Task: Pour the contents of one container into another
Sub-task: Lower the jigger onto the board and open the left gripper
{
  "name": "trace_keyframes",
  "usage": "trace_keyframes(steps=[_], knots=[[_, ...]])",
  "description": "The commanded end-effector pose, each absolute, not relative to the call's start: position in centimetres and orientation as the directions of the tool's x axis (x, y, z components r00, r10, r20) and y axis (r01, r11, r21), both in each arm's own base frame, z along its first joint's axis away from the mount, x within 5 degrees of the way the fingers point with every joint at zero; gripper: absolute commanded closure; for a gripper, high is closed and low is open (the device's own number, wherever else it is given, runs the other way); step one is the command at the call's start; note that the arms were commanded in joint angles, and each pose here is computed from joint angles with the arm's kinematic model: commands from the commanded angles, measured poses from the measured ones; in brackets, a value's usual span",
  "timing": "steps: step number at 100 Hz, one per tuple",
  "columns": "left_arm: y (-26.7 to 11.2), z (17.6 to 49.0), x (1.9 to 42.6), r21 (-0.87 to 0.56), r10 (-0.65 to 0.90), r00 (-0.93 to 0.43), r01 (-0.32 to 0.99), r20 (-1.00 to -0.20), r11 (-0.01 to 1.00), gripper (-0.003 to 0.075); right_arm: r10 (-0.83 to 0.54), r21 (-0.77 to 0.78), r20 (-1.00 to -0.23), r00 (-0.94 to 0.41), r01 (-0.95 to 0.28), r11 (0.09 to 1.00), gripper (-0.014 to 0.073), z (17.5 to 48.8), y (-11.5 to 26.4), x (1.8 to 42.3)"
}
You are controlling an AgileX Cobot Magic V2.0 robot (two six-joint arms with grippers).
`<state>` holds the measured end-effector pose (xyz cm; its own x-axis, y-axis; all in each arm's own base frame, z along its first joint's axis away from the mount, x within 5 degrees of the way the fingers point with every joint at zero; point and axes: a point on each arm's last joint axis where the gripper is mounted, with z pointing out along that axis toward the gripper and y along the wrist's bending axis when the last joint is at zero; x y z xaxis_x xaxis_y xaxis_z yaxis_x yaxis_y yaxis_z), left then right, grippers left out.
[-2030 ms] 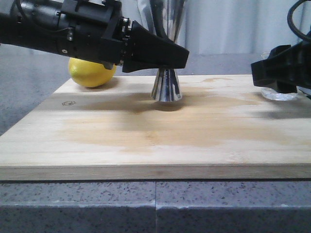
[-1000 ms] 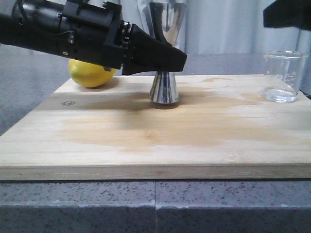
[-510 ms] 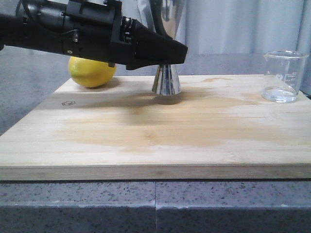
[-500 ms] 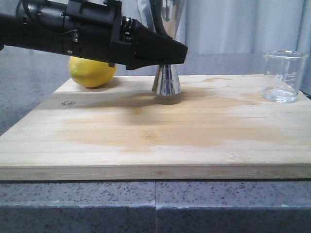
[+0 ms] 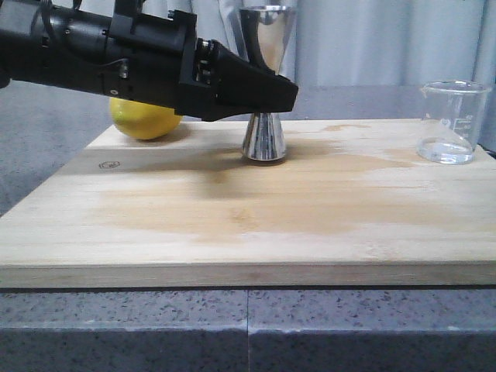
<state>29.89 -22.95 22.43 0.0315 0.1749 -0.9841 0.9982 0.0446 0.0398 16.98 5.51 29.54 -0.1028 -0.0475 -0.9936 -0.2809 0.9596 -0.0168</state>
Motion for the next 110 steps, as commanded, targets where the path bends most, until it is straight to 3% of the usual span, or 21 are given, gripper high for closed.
trace_keyframes(steps=[1,35,88,98,110], knots=[[-23.0,25.6,29.9,0.077,0.049,0.074,0.996,-0.996,0.055,0.0698,-0.03,-0.03,-1.0,0.003,-0.265,0.964,0.002,31.3,5.4,16.9],[-23.0,25.1,30.2,0.063,0.059,0.059,0.995,-0.997,0.076,0.0698,-0.027,-0.03,-1.0,0.013,-0.262,0.964,0.002,31.4,5.3,17.0],[-23.2,24.5,30.1,0.038,0.029,0.037,0.999,-0.999,0.03,0.0693,-0.026,-0.03,-0.999,0.019,-0.26,0.965,0.002,31.4,5.3,17.0],[-23.2,24.5,30.1,0.038,0.029,0.037,0.999,-0.999,0.03,0.0636,-0.026,-0.03,-0.999,0.019,-0.26,0.965,0.002,31.4,5.3,17.0],[-23.2,24.5,30.1,0.038,0.029,0.037,0.999,-0.999,0.03,0.0501,-0.026,-0.03,-0.999,0.019,-0.26,0.965,0.002,31.4,5.3,17.0]])
